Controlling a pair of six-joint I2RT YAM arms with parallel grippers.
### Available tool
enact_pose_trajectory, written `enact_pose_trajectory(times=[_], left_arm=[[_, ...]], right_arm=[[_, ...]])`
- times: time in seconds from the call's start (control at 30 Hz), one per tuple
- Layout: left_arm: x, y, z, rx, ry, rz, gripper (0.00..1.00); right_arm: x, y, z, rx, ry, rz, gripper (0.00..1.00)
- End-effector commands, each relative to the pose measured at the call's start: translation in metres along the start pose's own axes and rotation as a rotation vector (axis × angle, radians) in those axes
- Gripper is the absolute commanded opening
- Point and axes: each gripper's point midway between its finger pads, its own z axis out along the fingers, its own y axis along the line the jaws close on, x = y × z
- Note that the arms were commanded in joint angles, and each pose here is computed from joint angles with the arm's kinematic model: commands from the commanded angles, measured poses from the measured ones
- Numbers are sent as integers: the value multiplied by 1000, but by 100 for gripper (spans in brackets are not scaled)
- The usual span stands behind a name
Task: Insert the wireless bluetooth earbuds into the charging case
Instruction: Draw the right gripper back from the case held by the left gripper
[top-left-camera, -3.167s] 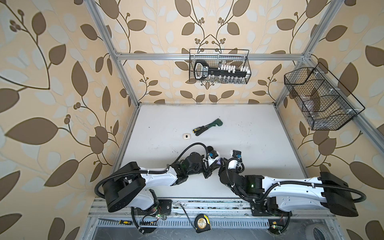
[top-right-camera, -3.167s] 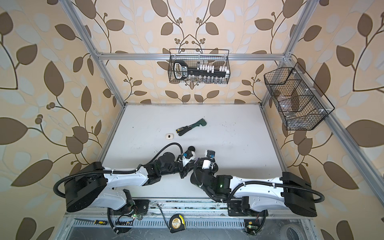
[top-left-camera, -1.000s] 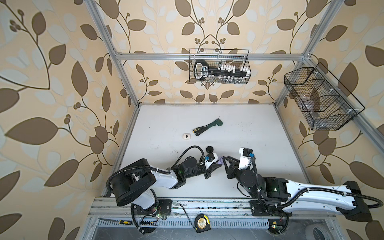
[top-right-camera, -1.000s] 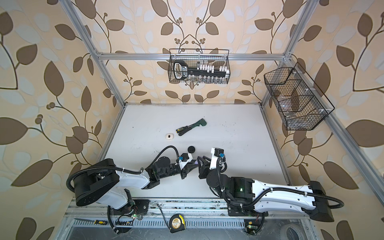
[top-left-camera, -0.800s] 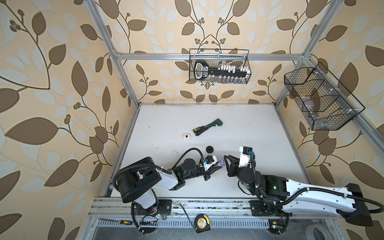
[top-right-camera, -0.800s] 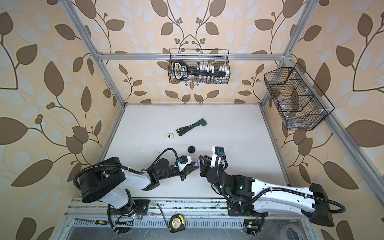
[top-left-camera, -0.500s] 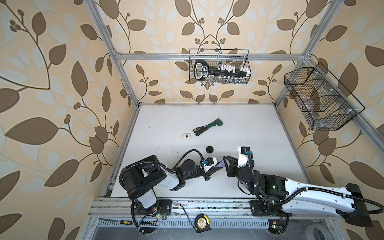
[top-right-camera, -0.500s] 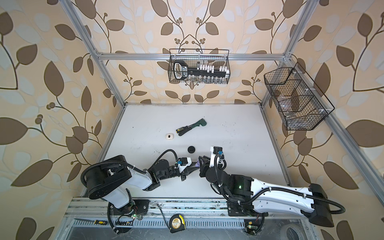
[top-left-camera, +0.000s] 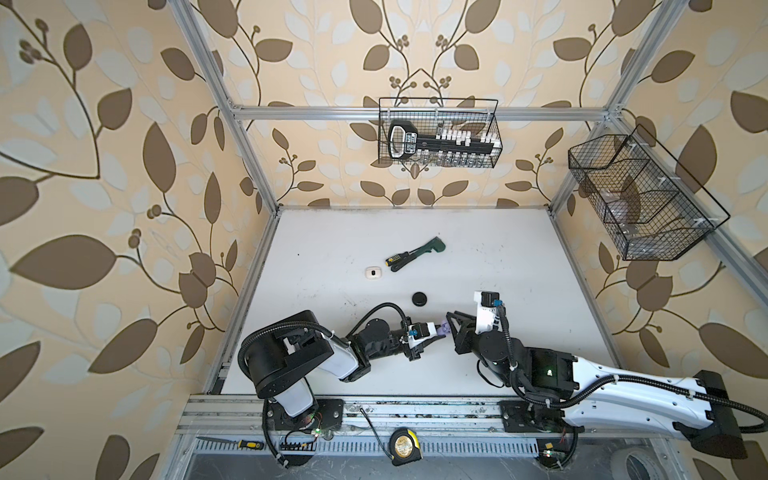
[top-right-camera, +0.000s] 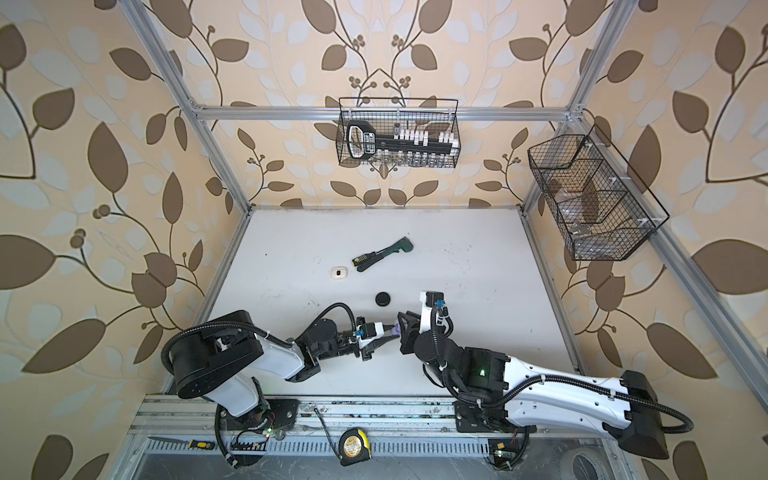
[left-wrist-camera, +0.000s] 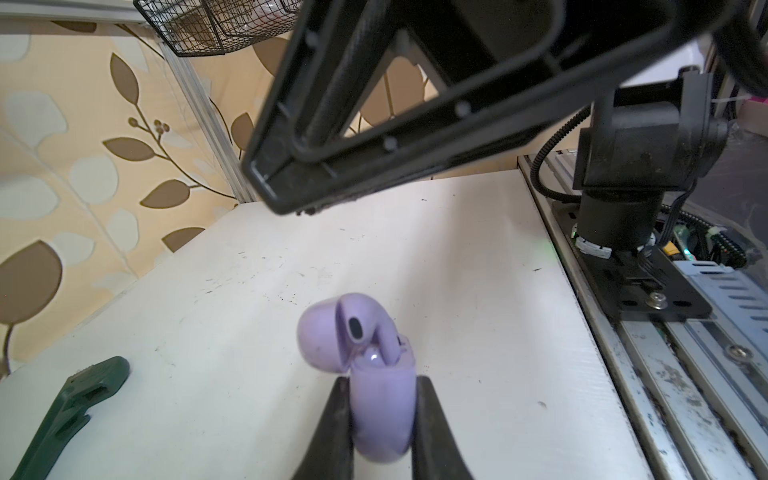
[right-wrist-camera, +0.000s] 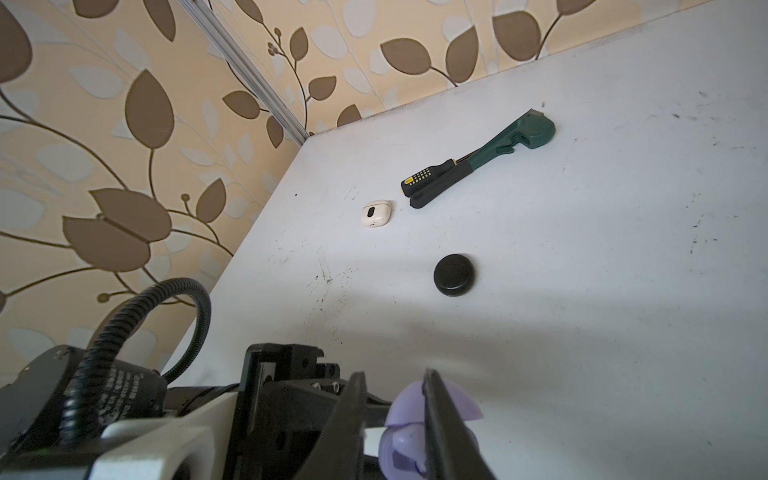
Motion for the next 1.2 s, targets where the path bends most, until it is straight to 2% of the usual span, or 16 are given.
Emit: enact_pose_trajectory(times=[0.0,0.8,1.03,1.17], left_arm=[[-25,0,-3,0,-94,78,0],[-37,16,-2,-67,-75,86,0],[-37,16,-4,-72,-63,59,0],[-41,9,-4,-13,-26,36,0]], right_arm=[[2,2,1,-2,19,-23,25],[29,-10,9,29,71,-16,20],[5,-17,-2,49,20,-30,23],[-14,-42,-5,108,-18,-25,25]])
